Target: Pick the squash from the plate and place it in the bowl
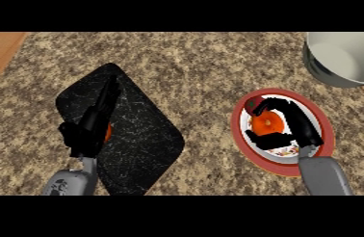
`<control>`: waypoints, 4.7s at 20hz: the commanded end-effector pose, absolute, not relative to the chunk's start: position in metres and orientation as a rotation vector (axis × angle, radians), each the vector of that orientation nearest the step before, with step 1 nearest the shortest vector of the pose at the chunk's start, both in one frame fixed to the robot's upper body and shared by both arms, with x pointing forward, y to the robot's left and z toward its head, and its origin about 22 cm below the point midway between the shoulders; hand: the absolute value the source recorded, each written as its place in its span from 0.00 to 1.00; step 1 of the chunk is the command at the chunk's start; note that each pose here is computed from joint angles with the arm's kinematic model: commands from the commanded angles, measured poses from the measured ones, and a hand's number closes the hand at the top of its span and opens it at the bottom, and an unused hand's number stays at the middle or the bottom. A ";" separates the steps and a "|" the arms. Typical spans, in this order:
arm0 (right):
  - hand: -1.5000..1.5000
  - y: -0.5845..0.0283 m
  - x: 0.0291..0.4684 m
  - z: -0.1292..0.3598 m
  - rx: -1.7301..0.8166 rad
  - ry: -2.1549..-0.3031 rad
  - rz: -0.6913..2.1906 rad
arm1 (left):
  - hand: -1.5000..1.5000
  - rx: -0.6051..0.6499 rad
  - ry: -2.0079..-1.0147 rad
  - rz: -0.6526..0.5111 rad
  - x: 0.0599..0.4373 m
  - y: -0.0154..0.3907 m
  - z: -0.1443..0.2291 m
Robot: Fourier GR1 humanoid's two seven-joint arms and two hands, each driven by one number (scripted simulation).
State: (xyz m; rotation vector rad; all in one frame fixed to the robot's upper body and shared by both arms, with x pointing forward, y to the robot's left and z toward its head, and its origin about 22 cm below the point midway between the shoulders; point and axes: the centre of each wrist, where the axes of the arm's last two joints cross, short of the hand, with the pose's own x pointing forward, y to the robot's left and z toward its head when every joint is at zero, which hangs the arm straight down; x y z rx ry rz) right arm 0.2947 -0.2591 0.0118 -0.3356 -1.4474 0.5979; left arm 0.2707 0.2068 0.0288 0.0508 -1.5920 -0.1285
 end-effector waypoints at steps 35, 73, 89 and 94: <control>1.00 -0.227 0.451 0.290 -1.199 -1.508 0.073 | 0.50 0.034 -1.603 -0.125 0.285 0.205 0.047; 0.00 -0.450 0.398 0.137 -1.103 -1.208 0.089 | 0.50 0.036 -1.614 -0.151 0.277 0.199 0.032; 0.00 -0.480 0.385 0.173 -1.035 -1.498 -0.301 | 0.50 0.047 -1.604 -0.130 0.278 0.197 0.026; 0.00 -0.503 0.362 0.158 -0.901 -1.541 -0.344 | 0.50 0.049 -1.591 -0.125 0.278 0.204 0.027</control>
